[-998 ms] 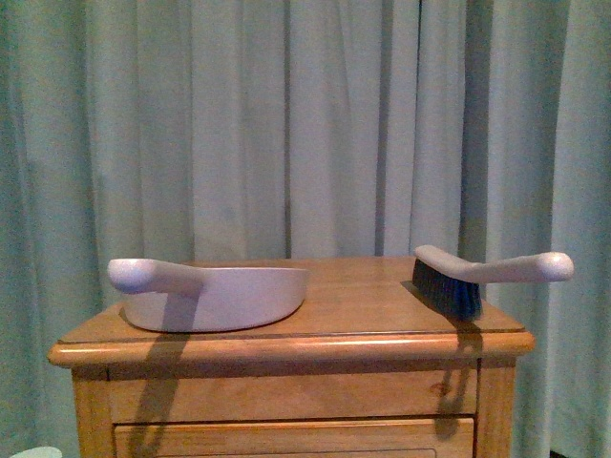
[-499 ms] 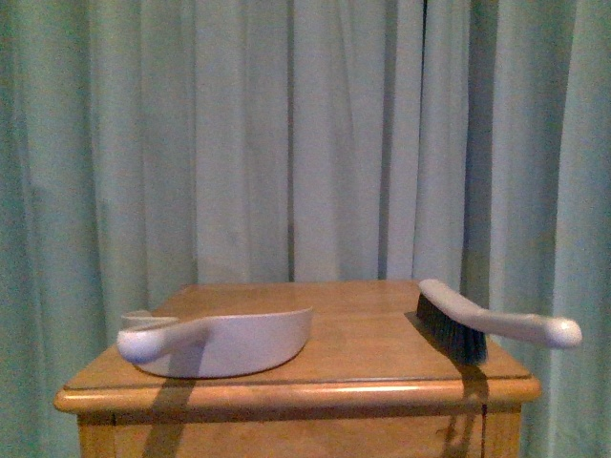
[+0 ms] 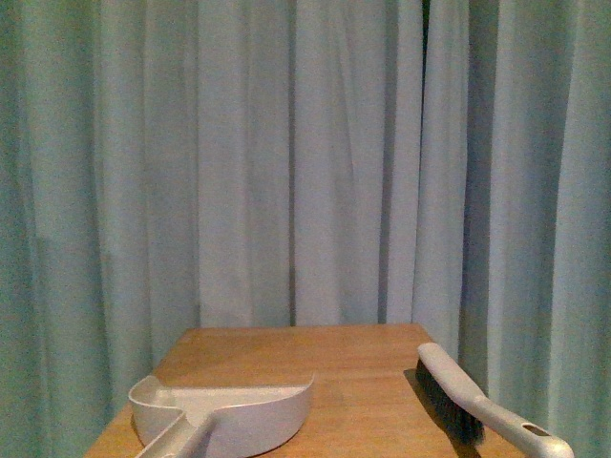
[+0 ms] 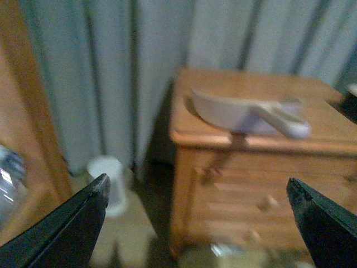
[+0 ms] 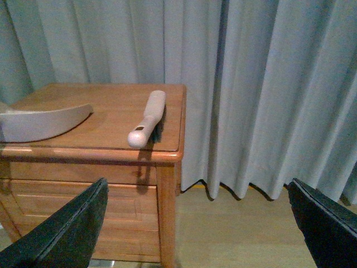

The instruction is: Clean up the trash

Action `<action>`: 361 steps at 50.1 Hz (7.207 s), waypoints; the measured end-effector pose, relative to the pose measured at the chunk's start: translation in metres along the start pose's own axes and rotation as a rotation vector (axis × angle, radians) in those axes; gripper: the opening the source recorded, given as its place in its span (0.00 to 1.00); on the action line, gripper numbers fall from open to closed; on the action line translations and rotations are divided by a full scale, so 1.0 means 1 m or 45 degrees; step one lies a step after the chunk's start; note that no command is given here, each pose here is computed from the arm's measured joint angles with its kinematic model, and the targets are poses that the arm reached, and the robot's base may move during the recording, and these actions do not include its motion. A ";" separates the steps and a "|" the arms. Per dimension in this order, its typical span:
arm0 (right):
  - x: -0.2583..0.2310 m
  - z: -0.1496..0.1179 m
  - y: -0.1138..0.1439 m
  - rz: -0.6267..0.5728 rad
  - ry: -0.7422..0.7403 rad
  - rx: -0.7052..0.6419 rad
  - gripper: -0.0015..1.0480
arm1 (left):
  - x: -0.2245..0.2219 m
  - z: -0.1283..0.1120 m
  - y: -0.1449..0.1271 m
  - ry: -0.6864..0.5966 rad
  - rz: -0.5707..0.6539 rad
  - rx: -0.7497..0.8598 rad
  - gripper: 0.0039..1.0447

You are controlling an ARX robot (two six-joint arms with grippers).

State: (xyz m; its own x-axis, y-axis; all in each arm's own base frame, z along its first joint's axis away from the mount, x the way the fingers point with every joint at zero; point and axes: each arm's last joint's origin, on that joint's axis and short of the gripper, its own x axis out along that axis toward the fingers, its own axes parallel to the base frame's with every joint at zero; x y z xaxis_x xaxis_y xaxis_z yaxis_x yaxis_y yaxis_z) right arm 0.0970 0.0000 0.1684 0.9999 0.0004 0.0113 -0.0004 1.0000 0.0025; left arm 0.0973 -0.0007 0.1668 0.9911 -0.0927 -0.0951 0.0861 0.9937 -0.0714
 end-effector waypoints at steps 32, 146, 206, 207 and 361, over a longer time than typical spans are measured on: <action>0.000 0.000 0.000 0.001 0.000 0.000 0.93 | 0.194 0.140 -0.085 0.619 -0.111 0.219 0.93; 0.000 0.000 0.000 0.001 0.000 0.000 0.93 | 0.281 0.047 -0.101 0.933 -0.026 0.411 0.88; 0.000 0.000 0.000 0.001 0.000 0.000 0.93 | 0.226 0.133 -0.067 0.459 -0.144 0.350 0.27; 0.000 0.000 0.000 0.001 0.000 0.000 0.93 | 0.221 0.136 -0.064 0.439 -0.144 0.346 0.27; 0.292 0.020 0.078 -0.221 1.040 0.275 0.64 | 0.028 0.152 -0.002 0.101 -0.224 0.245 0.27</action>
State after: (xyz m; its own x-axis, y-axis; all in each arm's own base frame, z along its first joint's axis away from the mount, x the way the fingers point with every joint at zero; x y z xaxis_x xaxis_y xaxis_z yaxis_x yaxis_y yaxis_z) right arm 0.3891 0.0785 0.1917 0.6807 -0.0681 -0.7294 0.2343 0.9636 0.1287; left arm 0.1408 0.0045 0.3150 0.9487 -0.2623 -0.1762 0.2818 0.9547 0.0957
